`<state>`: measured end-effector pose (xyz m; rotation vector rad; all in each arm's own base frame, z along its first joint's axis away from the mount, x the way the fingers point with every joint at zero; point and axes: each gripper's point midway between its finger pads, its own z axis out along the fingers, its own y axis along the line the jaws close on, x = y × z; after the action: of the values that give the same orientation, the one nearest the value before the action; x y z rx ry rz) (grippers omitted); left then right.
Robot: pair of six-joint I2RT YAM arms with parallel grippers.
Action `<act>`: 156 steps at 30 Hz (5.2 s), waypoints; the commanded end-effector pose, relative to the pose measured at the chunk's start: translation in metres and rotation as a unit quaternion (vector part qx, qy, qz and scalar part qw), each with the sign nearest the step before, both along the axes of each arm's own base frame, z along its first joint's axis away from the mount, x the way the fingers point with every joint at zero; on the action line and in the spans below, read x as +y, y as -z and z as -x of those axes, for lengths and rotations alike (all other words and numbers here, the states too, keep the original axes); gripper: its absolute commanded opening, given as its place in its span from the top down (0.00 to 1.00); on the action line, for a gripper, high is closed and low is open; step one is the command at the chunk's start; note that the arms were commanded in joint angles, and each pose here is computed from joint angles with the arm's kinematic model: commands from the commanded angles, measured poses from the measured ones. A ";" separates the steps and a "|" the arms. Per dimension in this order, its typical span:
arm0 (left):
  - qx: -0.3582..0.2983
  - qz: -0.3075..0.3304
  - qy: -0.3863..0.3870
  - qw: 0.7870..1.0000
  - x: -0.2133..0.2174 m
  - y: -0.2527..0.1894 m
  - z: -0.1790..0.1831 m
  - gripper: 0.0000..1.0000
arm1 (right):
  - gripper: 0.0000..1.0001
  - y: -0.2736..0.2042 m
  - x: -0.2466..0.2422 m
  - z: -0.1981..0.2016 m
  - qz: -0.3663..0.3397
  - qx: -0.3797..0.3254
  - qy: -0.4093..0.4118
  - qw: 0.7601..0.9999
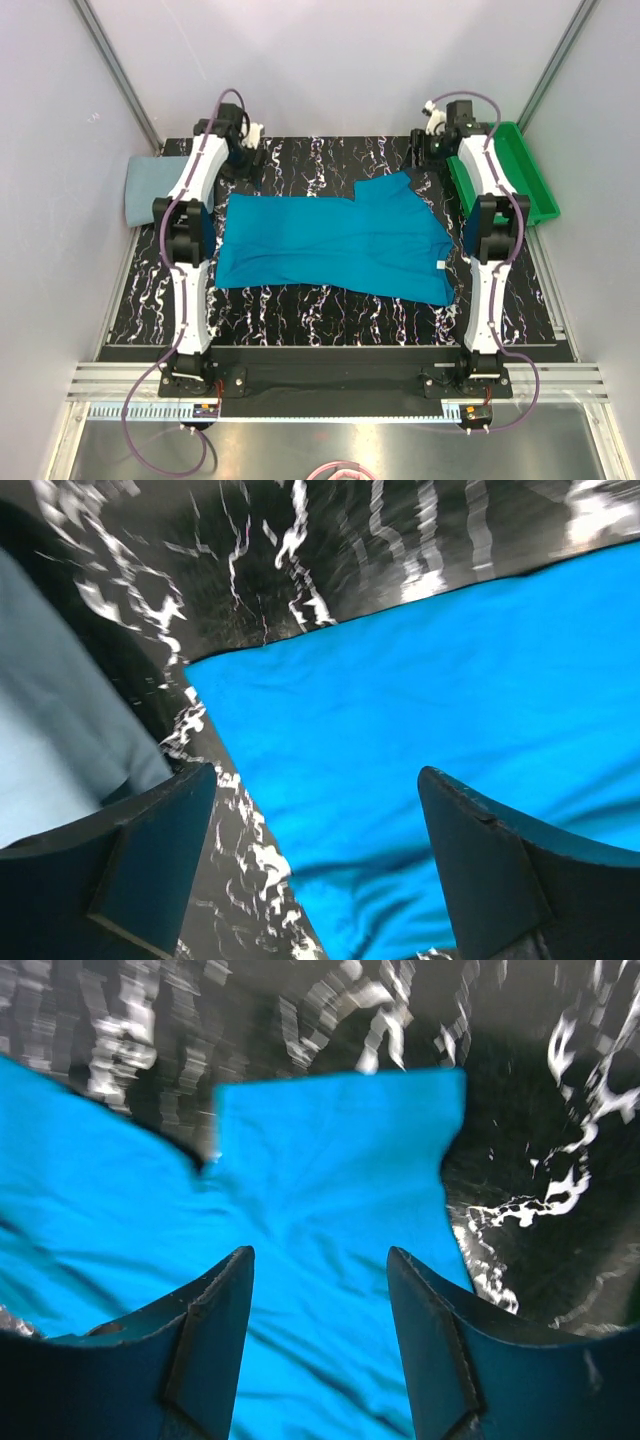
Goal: Fold and stack the t-shirts
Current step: Fold the tshirt
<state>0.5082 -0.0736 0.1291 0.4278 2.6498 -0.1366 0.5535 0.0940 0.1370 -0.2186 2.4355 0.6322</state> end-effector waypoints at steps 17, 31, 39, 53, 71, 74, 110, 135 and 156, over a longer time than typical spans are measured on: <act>-0.017 -0.061 -0.039 0.997 0.026 0.048 -0.043 0.14 | 0.33 0.090 -0.022 -0.066 0.041 0.008 0.060 0.997; -0.007 -0.048 -0.048 0.998 0.022 0.046 -0.037 0.13 | 0.40 0.090 -0.005 -0.070 -0.006 0.008 0.046 0.999; -0.012 -0.042 -0.051 0.998 0.021 0.035 -0.033 0.13 | 0.59 0.107 0.008 -0.048 -0.045 0.072 0.042 0.996; -0.009 -0.040 -0.057 0.998 0.020 0.031 -0.029 0.12 | 0.87 0.119 0.026 -0.038 -0.029 0.093 0.039 0.994; 0.022 -0.030 -0.073 0.997 0.039 0.067 -0.033 0.12 | 0.92 0.087 0.023 -0.063 -0.021 0.024 0.042 0.999; 0.027 -0.032 -0.080 0.996 0.043 0.077 -0.036 0.12 | 0.92 0.085 0.022 -0.063 -0.023 0.024 0.043 0.999; -0.006 -0.002 -0.126 0.992 0.061 0.058 -0.054 1.00 | 1.00 0.045 -0.012 -0.062 0.008 -0.008 0.058 0.998; -0.023 0.028 -0.093 0.995 0.047 -0.007 -0.023 1.00 | 1.00 -0.013 -0.007 -0.015 0.000 -0.006 0.012 1.000; 0.013 0.067 -0.047 0.997 0.029 -0.024 0.022 1.00 | 1.00 -0.017 -0.023 0.064 0.016 0.054 -0.014 0.998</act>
<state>0.4942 -0.0391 0.1221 0.2142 2.7180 -0.2538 0.4977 0.0701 0.1278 -0.1803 2.5995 0.6315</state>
